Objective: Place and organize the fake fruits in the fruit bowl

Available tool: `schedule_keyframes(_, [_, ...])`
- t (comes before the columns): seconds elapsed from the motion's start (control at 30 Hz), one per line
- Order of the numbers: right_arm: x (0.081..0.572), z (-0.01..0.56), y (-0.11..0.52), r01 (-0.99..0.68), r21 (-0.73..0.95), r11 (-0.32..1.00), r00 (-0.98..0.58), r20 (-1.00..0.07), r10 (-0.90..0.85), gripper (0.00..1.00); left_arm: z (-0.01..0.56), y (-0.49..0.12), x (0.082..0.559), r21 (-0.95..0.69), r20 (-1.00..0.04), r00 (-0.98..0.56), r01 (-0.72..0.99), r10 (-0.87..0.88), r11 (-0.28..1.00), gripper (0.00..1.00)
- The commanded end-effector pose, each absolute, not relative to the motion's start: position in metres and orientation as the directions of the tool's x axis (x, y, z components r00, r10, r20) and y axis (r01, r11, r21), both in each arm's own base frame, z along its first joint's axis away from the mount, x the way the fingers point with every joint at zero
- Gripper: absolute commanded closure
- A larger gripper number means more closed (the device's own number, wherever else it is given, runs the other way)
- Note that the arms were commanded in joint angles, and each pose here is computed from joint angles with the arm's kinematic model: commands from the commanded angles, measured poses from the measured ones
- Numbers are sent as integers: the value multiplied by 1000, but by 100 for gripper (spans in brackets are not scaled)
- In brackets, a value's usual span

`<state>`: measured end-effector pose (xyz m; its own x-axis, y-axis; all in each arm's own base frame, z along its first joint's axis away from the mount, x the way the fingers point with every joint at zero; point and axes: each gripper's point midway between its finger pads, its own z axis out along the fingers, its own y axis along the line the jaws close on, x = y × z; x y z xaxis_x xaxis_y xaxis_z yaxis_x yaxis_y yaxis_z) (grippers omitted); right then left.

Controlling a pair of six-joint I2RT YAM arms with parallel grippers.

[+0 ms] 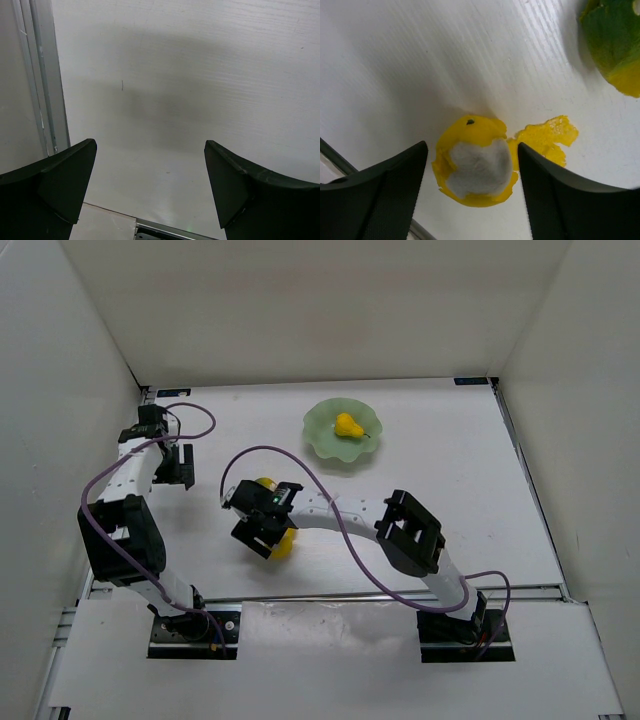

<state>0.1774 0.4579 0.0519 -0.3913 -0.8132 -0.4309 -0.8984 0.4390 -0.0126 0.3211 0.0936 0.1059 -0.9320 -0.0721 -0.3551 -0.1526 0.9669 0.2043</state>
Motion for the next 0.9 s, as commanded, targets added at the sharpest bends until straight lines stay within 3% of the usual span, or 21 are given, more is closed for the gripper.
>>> schedule_keyframes(0.0, [176, 62, 456, -903, -23, 429, -379, -429, -820, 18, 140, 101, 328, 226, -449, -892, -176, -58, 958, 0])
schedule_keyframes(0.13, [173, 58, 452, -909, -19, 416, -372, -410, -833, 18, 139, 99, 328, 217, -450, -891, -171, -57, 961, 0])
schedule_keyframes(0.23, [172, 53, 449, -909, -21, 415, -375, -392, -840, 32, 138, 97, 326, 209, -442, -895, -166, -58, 964, 0])
schedule_keyframes(0.33, [170, 46, 444, -910, -23, 415, -378, -367, -850, 53, 138, 97, 326, 209, -442, -895, -166, -58, 964, 0])
schedule_keyframes(0.37, [170, 46, 444, -910, -23, 415, -378, -367, -850, 69, 138, 97, 326, 209, -442, -895, -166, -58, 964, 0])
schedule_keyframes(0.43, [171, 49, 441, -907, -36, 419, -378, -366, -850, 78, 142, 98, 329, 209, -452, -890, -168, -57, 963, 0])
schedule_keyframes(0.63, [212, 123, 436, -826, -1, 564, -481, -520, -706, 83, 140, 91, 326, 197, -427, -903, -146, -49, 970, 0])
schedule_keyframes(0.77, [270, 177, 405, -656, 107, 747, -619, -641, -453, 83, 142, 78, 323, 281, -414, -909, -66, 58, 957, 0])
schedule_keyframes(0.87, [346, 202, 349, -408, 164, 898, -690, -700, -186, 83, 148, 54, 327, 308, -432, -885, 33, 171, 951, 0])
